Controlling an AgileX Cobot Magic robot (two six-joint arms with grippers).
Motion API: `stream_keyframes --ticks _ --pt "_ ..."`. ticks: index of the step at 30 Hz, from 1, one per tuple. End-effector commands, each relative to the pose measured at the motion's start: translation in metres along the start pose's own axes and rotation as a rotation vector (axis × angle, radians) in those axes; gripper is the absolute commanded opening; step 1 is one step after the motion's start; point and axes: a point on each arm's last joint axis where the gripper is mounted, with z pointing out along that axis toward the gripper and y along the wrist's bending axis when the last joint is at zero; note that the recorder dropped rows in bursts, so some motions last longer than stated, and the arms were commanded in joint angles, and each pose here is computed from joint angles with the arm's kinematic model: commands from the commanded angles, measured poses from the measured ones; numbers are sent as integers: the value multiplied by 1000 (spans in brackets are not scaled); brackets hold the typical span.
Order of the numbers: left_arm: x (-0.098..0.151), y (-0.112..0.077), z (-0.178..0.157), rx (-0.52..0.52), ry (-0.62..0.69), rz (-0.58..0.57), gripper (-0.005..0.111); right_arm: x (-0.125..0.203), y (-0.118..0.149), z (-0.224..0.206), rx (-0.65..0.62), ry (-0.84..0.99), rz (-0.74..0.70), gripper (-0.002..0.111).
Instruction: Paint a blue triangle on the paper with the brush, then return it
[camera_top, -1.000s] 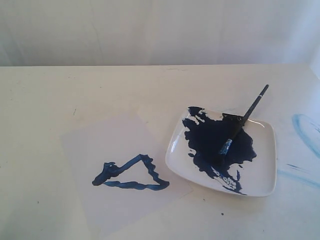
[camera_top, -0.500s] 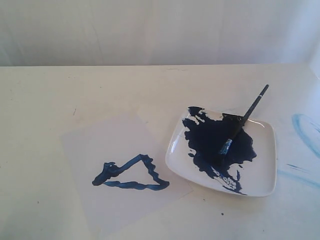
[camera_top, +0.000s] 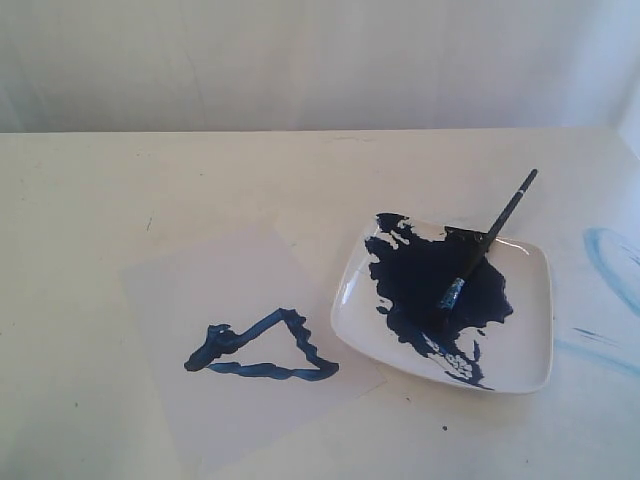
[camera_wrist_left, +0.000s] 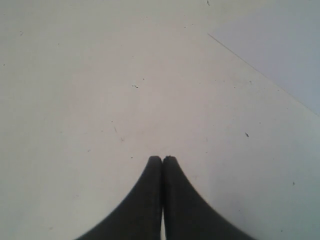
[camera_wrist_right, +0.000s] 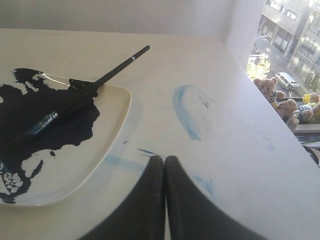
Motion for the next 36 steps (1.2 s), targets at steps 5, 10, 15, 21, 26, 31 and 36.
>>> stream_keyframes --ticks 5,10,15,21,26,31,36 --pt "3 -1 1 4 10 -18 0 1 -1 0 12 -6 -17 0" --pt "3 -1 1 5 12 16 0 1 -1 0 12 -6 -17 0" --pt "3 -1 1 5 12 16 0 1 -1 0 12 -6 -17 0" --pt "3 0 1 1 15 23 0 1 -1 0 12 -6 -17 0" --pt "3 0 1 2 17 23 0 1 -1 0 12 -6 -17 0" --pt "3 0 1 0 17 22 0 1 -1 0 12 -6 -17 0" --pt "3 1 1 -24 20 10 0 1 -1 0 12 -6 -17 0"
